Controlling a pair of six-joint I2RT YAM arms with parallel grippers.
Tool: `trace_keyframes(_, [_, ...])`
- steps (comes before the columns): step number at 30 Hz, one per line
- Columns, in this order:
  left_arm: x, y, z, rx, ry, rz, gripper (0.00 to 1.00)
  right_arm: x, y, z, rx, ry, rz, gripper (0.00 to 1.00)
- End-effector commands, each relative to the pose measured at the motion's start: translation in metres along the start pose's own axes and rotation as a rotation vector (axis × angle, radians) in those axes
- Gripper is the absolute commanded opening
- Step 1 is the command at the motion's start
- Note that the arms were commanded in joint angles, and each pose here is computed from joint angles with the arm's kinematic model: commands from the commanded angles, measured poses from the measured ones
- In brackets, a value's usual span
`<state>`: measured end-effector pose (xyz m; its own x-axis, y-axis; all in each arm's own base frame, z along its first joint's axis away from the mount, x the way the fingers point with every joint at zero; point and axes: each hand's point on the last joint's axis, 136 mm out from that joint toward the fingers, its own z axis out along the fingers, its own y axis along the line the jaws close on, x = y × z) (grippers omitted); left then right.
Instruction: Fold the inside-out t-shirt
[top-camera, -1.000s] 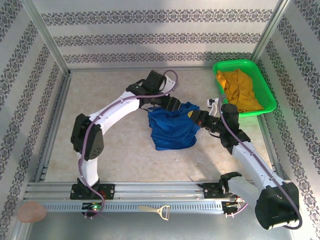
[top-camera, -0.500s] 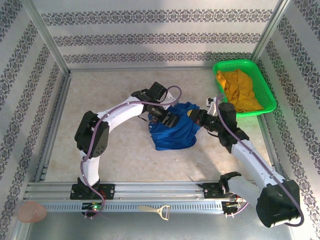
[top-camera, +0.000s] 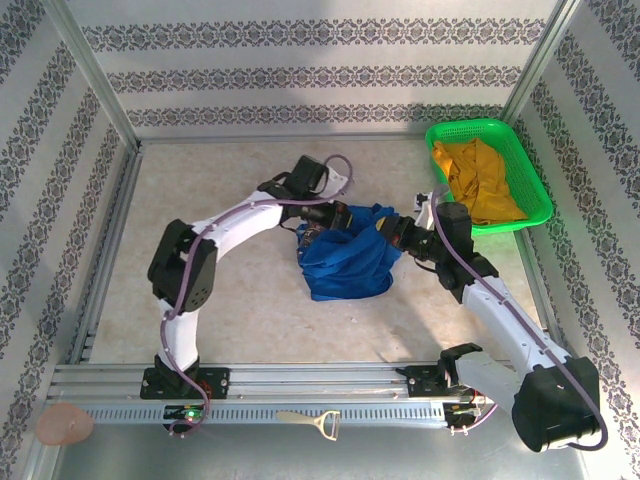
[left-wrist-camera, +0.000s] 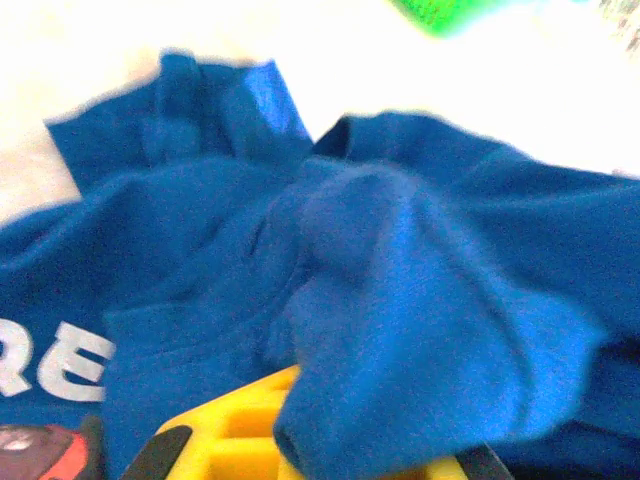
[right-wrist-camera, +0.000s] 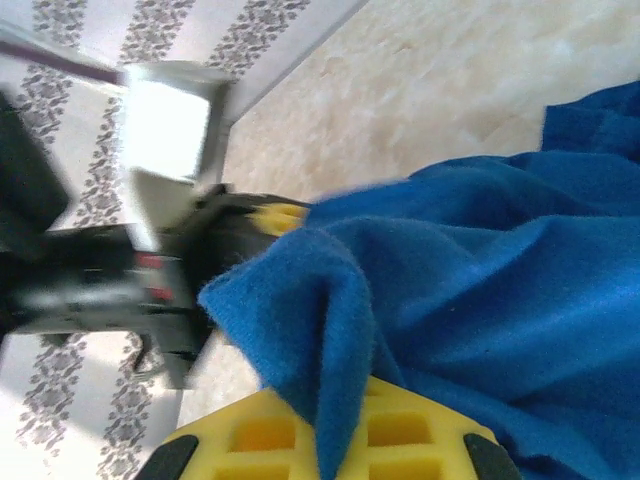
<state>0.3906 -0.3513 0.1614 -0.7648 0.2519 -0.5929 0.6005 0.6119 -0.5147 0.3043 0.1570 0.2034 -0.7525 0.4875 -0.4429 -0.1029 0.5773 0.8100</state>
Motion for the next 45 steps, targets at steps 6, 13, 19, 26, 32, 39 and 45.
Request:
trace_keyframes(6, [-0.087,-0.064,-0.094,0.438,-0.347,-0.159,0.0,-0.008,-0.053,0.02,0.163,-0.051,0.056,0.16])
trace_keyframes(13, [-0.101,-0.076,-0.103,0.555,-0.38,-0.236,0.0,-0.022,-0.037,0.016,0.177,-0.014,0.019,0.65])
trace_keyframes(19, [-0.101,-0.067,-0.1,0.47,-0.387,-0.236,0.0,-0.025,-0.004,-0.026,0.221,-0.041,-0.119,0.75])
trace_keyframes(26, [-0.104,-0.066,-0.097,0.455,-0.393,-0.239,0.0,-0.041,0.023,0.002,0.249,-0.003,-0.281,0.83])
trace_keyframes(32, [-0.106,-0.07,-0.098,0.456,-0.384,-0.226,0.0,-0.041,0.028,0.046,0.274,0.079,-0.383,0.85])
trace_keyframes(39, [-0.111,-0.073,-0.099,0.476,-0.383,-0.227,0.0,-0.025,-0.001,0.081,0.314,0.159,-0.381,0.7])
trace_keyframes(45, [-0.108,-0.061,-0.093,0.433,-0.375,-0.262,0.0,-0.042,0.006,0.066,0.245,0.128,-0.314,0.0])
